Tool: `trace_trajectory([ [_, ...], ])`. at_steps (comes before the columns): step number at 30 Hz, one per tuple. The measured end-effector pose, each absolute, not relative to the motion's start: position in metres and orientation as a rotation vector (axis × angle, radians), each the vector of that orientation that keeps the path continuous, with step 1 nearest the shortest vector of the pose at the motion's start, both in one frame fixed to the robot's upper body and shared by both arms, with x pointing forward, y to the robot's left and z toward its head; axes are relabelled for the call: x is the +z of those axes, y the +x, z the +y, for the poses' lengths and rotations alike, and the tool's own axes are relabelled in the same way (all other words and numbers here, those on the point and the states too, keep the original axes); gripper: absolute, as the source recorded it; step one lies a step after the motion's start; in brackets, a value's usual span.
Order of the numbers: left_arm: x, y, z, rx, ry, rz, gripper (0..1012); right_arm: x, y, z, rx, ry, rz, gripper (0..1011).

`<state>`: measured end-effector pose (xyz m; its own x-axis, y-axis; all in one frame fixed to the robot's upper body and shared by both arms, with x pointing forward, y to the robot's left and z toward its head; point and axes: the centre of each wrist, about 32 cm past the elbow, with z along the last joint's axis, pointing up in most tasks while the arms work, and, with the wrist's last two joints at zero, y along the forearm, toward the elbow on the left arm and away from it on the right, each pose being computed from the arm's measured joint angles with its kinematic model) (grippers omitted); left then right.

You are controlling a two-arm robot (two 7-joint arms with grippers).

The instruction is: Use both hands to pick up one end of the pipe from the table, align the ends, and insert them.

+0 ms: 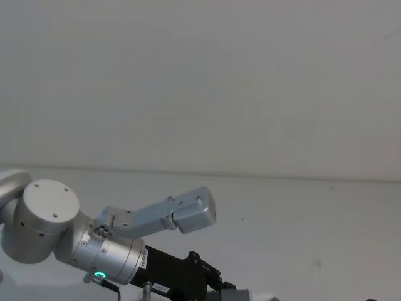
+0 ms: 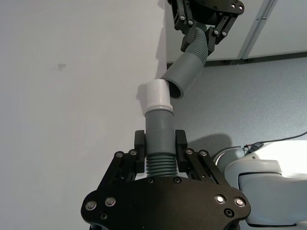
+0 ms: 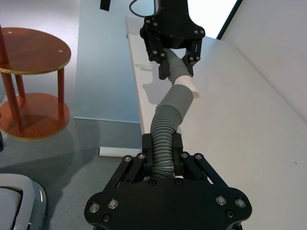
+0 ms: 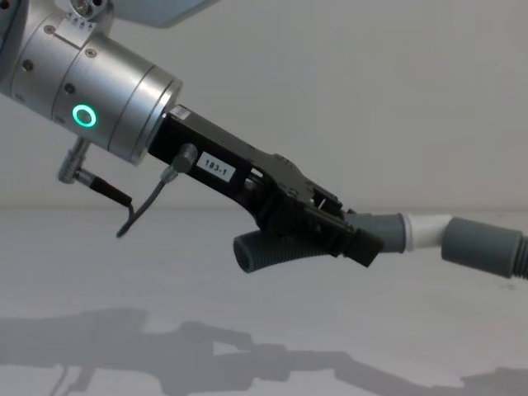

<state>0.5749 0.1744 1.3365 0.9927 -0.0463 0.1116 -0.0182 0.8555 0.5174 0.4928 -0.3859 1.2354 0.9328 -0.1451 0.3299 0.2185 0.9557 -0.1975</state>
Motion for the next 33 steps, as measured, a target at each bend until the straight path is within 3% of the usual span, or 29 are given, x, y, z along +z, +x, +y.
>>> trace_trajectory([
  [33, 1.3366, 0.5735, 0.1734, -0.026, 0.545, -0.125, 327, 1.2364, 0.4951, -0.3879, -0.171, -0.231, -0.305, 204],
])
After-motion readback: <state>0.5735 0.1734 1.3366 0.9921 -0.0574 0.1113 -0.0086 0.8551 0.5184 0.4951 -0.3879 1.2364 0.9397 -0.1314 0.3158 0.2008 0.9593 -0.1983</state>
